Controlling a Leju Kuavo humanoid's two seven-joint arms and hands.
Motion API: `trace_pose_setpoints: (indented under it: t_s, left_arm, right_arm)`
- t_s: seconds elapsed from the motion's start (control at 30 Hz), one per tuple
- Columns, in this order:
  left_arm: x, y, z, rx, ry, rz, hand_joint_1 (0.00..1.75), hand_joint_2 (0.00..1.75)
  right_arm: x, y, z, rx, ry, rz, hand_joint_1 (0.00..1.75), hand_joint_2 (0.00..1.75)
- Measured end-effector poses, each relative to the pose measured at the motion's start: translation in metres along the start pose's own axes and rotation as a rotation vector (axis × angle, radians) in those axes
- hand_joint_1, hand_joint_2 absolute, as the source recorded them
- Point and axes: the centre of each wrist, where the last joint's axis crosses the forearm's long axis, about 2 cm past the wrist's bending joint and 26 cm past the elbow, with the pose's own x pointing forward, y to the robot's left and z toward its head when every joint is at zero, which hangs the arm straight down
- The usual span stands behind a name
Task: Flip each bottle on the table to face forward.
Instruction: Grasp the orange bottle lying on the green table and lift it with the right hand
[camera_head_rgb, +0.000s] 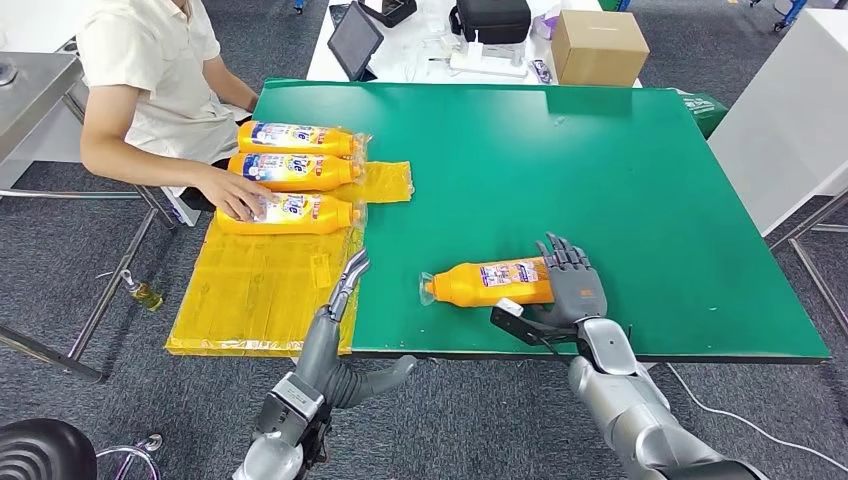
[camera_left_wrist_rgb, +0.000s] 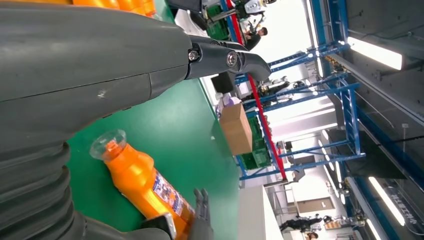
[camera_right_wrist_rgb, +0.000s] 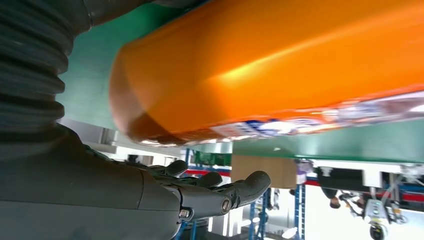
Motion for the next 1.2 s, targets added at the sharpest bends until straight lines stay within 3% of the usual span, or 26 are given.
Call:
trace_pose_setpoints:
  t_s: [0.13,0.27,0.77,0.93,1.2]
  left_arm:
    - [0.0,-0.003,-0.002,-0.008,-0.005,0.008,0.0,1.75]
    - [0.0,-0.005,-0.002,-0.011,-0.005,0.011,0.0,1.75]
    - [-0.001,-0.008,-0.005,-0.017,0.001,0.039,0.0,1.75]
    - [-0.001,-0.009,-0.004,-0.02,0.003,0.045,0.0,1.75]
    - [-0.001,-0.01,-0.005,0.009,0.018,0.07,0.0,1.75]
  right_arm:
    - [0.006,0.001,-0.002,0.001,-0.016,-0.004,0.02,1.75]
    - [0.009,0.002,-0.003,0.02,-0.022,-0.022,1.75,1.75]
    - [-0.018,-0.009,-0.013,0.281,0.07,-0.051,1.75,1.75]
    - [-0.028,-0.011,-0.01,0.276,0.077,-0.052,1.75,1.75]
    - [-0.025,-0.003,-0.002,0.166,0.01,-0.236,1.75,1.75]
